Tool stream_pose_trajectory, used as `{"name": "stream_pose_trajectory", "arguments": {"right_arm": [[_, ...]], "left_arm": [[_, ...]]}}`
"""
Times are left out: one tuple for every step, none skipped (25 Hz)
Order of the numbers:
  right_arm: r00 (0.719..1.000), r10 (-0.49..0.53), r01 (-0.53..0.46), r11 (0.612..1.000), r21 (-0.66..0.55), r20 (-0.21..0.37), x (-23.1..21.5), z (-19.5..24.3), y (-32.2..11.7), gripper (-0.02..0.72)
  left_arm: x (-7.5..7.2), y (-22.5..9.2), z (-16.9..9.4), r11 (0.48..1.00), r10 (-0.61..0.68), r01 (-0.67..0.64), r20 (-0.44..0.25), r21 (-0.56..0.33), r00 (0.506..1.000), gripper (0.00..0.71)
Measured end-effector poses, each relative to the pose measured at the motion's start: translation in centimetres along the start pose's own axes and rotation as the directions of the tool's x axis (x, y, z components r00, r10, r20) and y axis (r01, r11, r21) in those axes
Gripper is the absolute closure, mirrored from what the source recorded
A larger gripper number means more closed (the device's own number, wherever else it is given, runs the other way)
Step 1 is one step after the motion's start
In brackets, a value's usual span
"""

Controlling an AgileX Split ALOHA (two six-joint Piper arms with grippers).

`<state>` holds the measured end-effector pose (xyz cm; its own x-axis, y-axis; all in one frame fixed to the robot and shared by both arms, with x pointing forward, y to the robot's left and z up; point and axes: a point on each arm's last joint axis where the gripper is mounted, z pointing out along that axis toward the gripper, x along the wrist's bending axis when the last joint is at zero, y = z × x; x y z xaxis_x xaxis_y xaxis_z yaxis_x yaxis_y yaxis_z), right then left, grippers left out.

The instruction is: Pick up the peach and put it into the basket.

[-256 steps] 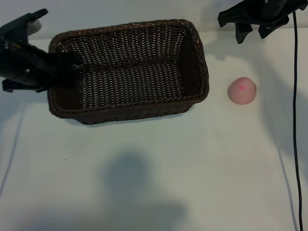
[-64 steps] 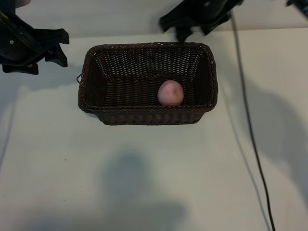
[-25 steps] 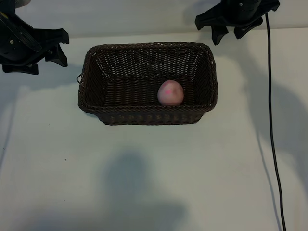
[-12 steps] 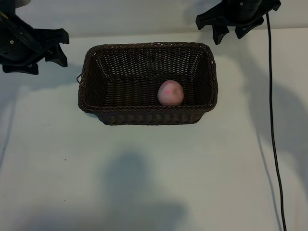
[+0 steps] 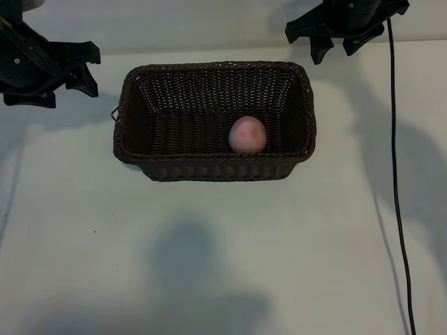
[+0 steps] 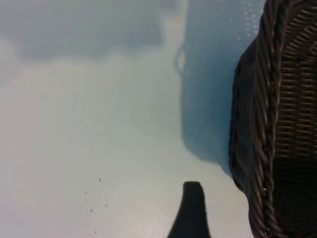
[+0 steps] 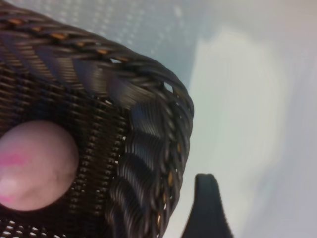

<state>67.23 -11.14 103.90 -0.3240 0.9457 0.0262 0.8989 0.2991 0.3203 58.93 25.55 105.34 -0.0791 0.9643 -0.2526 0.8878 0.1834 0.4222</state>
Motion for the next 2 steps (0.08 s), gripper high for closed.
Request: {"name": "stream_pose_trajectory", "arguments": {"right_arm": [[1.0, -0.001, 0.001, 1.0, 0.0, 0.0, 0.0, 0.0, 0.0, 0.194], [1.0, -0.003, 0.003, 1.0, 0.0, 0.005, -0.04, 0.0, 0.0, 0.194]], "left_arm": [[0.0, 0.0, 0.0, 1.0, 0.0, 0.0, 0.0, 0.0, 1.0, 0.125], [0.0, 0.0, 0.0, 1.0, -0.001, 0.001, 0.0, 0.0, 1.0, 0.125]]}}
